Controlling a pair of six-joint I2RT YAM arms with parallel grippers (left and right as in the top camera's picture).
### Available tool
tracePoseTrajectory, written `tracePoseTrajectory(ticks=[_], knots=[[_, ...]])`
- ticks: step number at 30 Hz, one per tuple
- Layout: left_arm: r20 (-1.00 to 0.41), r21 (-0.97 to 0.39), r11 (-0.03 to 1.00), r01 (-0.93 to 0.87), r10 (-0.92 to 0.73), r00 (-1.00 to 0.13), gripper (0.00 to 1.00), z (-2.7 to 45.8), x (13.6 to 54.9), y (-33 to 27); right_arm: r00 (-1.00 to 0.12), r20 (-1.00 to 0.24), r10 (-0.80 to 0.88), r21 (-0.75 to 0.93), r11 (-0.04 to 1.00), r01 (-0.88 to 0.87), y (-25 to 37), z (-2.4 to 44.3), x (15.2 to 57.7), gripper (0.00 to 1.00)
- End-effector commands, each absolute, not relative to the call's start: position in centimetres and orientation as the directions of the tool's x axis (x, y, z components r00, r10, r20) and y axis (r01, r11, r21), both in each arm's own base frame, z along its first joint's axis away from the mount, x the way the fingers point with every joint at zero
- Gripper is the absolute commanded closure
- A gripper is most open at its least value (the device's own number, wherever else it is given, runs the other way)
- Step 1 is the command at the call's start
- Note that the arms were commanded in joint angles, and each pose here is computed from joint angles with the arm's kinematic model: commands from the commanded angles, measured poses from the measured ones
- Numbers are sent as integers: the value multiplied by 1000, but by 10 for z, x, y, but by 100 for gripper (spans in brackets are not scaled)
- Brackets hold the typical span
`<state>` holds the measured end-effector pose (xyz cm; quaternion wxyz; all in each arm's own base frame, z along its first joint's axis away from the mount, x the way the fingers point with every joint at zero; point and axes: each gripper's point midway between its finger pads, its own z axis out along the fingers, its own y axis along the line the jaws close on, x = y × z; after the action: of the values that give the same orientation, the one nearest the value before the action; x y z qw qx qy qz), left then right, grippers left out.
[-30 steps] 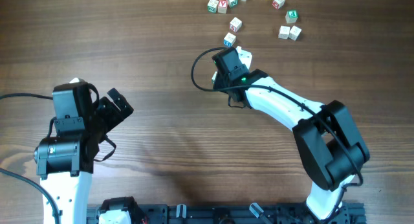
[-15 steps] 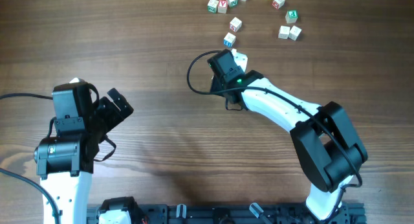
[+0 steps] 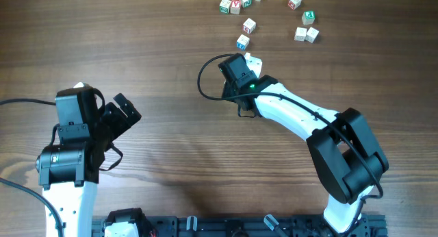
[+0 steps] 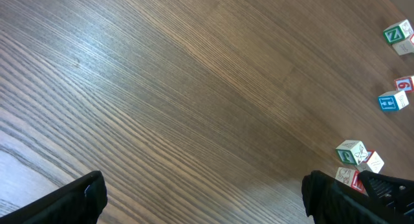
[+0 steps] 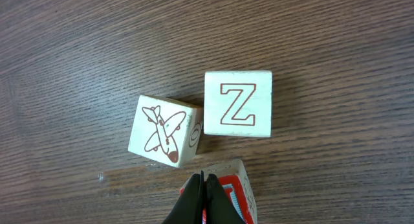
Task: Form a circle
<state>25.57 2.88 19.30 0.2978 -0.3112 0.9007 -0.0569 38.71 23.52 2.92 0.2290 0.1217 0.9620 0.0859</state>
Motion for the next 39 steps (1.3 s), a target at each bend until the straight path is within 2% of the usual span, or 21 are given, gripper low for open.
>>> tracePoseTrajectory(ticks=[1,16,19,24,30,31,34,35,38,39], knots=[[-504,-282,792,-542,-603,-619,0,192,255,32,-857,-427,287,207,954,217,231,27,385,95],[-504,-282,792,-542,-603,-619,0,192,255,32,-839,-461,290,224,952,206,235,34,394,95],[-504,-282,792,-542,-603,-619,0,192,255,32,-824,-500,265,221,960,175,235,53,400,95],[-504,-282,792,-542,-603,-619,0,192,255,32,-718,-627,301,200,953,226,208,113,413,94],[-504,-282,792,-542,-603,-619,0,192,255,32,-732,-594,332,245,942,228,189,107,431,92],[-504,-282,792,-542,-603,-619,0,192,255,32,-734,-585,345,257,937,236,185,105,434,90],[-504,-282,792,-542,-603,-619,0,192,255,32,-753,-539,377,298,922,248,185,91,438,66],[-504,-282,792,-542,-603,-619,0,192,255,32,-757,-534,377,292,922,254,185,82,441,62],[-504,-282,792,-542,-603,-619,0,192,255,32,-777,-509,370,300,922,243,192,61,445,56],[-504,-282,792,-542,-603,-619,0,192,255,32,-790,-489,370,306,921,242,196,49,445,48]])
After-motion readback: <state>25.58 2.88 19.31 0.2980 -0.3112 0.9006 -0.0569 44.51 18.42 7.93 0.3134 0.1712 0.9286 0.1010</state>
